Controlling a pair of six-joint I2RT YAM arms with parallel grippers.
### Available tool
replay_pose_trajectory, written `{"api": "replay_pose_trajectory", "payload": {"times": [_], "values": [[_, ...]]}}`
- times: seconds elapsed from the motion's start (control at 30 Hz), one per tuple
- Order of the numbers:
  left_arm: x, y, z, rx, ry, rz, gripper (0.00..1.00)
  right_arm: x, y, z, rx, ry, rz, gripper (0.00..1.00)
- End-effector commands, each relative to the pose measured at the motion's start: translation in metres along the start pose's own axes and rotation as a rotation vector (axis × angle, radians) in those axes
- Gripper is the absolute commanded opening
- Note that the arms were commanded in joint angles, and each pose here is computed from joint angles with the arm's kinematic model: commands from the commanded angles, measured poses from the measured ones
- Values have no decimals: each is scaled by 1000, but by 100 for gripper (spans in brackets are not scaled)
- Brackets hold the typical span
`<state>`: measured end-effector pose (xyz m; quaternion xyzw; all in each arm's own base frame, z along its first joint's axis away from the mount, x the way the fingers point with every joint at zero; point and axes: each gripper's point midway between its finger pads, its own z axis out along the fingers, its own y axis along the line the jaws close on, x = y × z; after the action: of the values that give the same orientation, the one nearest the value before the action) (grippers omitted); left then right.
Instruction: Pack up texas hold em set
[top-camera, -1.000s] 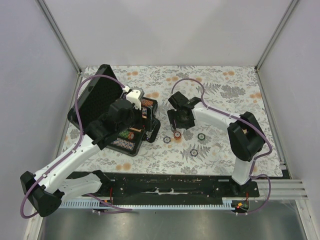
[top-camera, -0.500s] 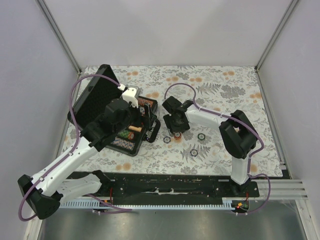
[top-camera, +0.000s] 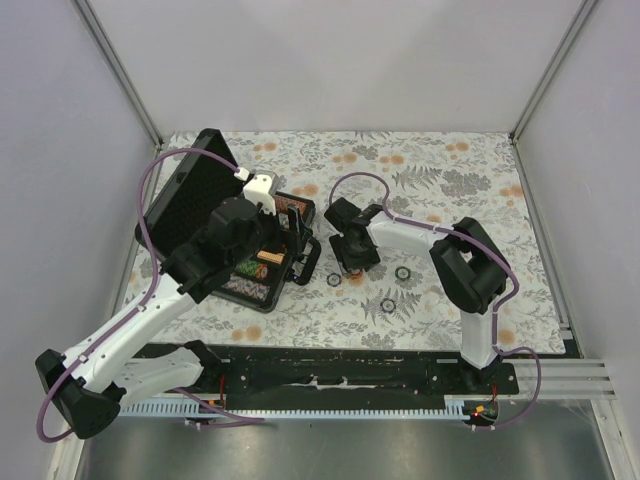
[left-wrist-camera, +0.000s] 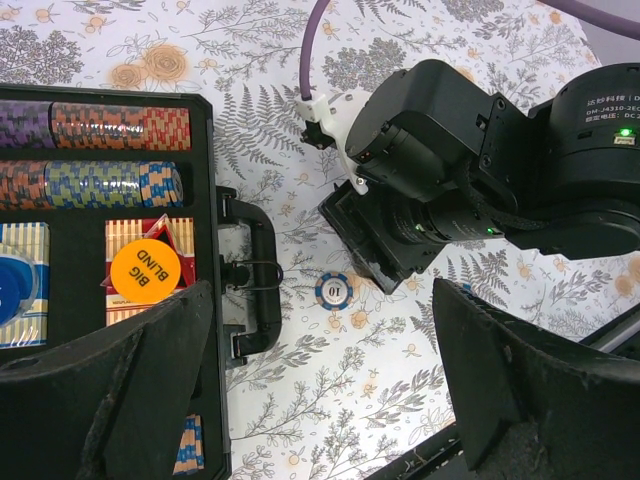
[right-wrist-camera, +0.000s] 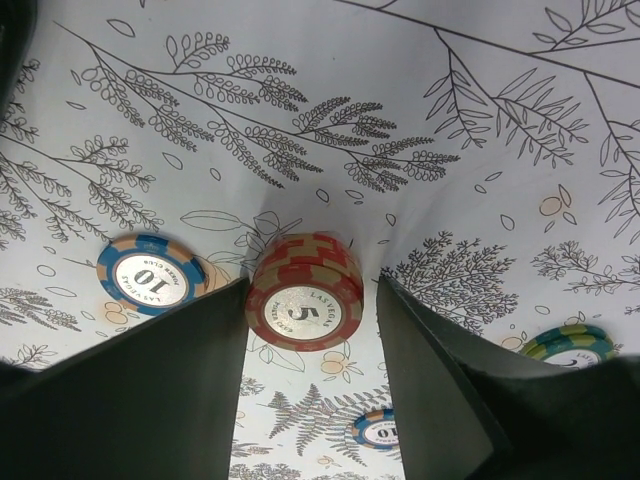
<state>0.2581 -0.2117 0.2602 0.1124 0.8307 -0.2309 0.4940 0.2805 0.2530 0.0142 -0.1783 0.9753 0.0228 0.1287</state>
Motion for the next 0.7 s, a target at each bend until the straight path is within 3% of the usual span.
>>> {"api": "replay_pose_trajectory", "payload": {"times": [0.0,0.27,0.43,0.67], "values": [[-29,-6,-8,18,-93,14,96,11,-2,15,5,31,-4,59],[-25,-5,-7,15,-80,10,96,17,-5,19,20,38,16,30],[-23,-6,-6,18,-74,5,96,5,-5,10,20,-16,38,23],[-17,-6,-4,21,-59,-13,96,-27,-2,-36,2,-117,87,21]]}}
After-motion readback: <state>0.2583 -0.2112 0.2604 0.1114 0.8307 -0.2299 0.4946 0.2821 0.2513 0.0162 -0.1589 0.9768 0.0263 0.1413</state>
